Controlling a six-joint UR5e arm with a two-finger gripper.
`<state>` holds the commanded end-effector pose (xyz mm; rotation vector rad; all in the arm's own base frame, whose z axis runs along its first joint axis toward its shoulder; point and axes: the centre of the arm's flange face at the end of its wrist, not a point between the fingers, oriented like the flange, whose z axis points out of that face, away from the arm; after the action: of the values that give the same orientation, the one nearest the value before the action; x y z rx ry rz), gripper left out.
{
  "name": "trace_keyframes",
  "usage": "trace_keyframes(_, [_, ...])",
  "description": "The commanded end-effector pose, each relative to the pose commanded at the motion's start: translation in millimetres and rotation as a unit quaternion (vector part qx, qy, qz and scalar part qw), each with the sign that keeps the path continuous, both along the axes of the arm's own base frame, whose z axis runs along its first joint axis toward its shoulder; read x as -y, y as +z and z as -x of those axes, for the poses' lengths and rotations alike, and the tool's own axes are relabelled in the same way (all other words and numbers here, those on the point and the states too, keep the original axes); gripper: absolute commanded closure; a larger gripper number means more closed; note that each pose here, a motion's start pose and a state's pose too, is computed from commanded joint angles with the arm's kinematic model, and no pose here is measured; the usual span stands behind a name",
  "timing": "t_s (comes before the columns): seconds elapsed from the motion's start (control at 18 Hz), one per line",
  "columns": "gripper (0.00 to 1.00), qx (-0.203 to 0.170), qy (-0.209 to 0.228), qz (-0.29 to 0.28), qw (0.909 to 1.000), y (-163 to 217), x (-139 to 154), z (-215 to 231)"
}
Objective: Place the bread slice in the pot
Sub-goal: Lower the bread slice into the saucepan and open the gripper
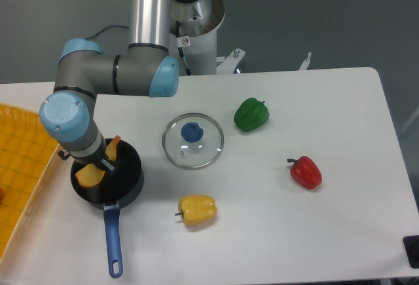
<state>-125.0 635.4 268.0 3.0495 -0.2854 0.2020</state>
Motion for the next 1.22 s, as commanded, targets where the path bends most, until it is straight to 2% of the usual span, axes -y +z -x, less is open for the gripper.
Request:
trace_keyframes(0.06, [0.58,0.0,-0.001,0.002,1.0,-2,0,0])
trace_keyframes(0.11, [0.19,-0.001,-0.003,0.005,1.0,-6,0,1])
trace_keyframes(0.17, [0.0,-0.001,-0.005,0.006,1.0,-7,0,1])
trace_keyframes(1.0, [0.0,-0.008,0.003,-0.006,0.9999,3,-9,11])
trace_keyframes(1.22, [0.0,-0.015,0.007,-0.019,0.9997,21,-13,20])
